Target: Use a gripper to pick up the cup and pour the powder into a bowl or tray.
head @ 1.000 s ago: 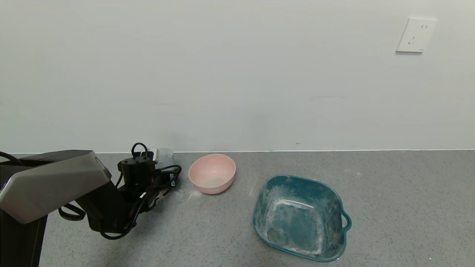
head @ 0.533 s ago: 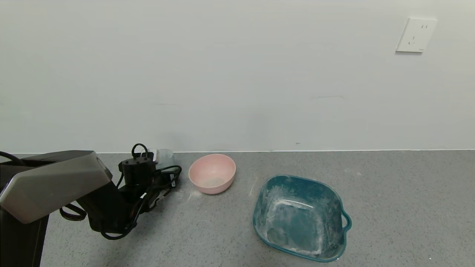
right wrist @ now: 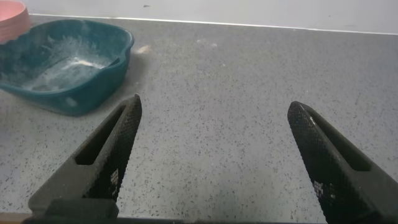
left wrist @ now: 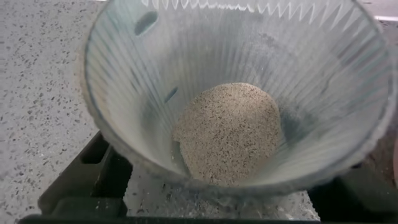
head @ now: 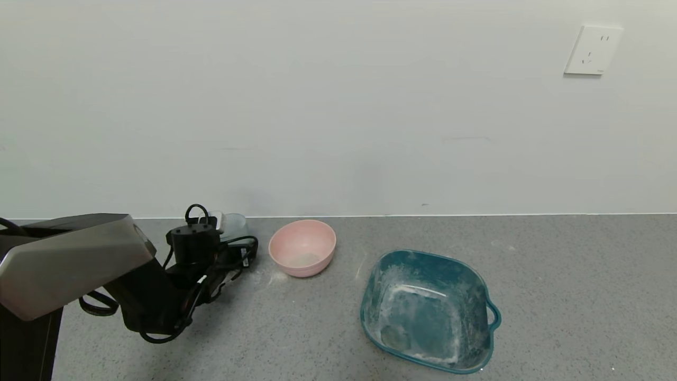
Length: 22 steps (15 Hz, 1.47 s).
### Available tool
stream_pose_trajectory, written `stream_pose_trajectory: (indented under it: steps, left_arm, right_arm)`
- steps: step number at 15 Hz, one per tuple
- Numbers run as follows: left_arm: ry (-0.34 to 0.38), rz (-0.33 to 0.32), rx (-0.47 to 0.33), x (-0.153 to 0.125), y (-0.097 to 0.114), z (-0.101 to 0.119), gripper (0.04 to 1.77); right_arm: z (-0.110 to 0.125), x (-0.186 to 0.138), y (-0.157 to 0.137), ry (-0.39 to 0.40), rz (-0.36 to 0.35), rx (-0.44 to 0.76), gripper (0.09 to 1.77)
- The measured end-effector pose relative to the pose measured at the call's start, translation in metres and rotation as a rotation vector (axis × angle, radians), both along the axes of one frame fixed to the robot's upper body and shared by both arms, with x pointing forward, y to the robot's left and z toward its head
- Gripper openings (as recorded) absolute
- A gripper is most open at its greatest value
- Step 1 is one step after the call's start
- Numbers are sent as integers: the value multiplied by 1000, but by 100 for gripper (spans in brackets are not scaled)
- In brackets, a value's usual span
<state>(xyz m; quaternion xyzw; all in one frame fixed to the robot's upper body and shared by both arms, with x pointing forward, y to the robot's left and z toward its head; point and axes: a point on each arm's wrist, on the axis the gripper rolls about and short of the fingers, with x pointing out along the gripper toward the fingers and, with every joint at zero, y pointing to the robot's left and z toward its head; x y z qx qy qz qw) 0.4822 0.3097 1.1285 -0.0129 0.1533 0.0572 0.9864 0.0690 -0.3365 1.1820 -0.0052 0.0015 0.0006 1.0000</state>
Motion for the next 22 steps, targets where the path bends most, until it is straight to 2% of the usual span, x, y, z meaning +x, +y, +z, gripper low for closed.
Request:
stream_pose_trajectory:
  steps: [4, 7, 16, 19, 22]
  left_arm:
    - [24, -1, 8, -11, 1, 15, 163]
    - [41, 3, 11, -23, 4, 43, 166]
    - [42, -16, 4, -99, 9, 178, 170]
    - [25, -70, -17, -135, 10, 214, 170]
    - [-14, -148, -42, -178, 11, 238, 170]
  right_arm:
    - [0, 0, 0, 0, 0, 0, 171]
    - [0, 0, 0, 0, 0, 0, 171]
    - [0, 0, 0, 0, 0, 0, 171]
    - [0, 0, 0, 0, 0, 0, 171]
    - [0, 0, 0, 0, 0, 0, 171]
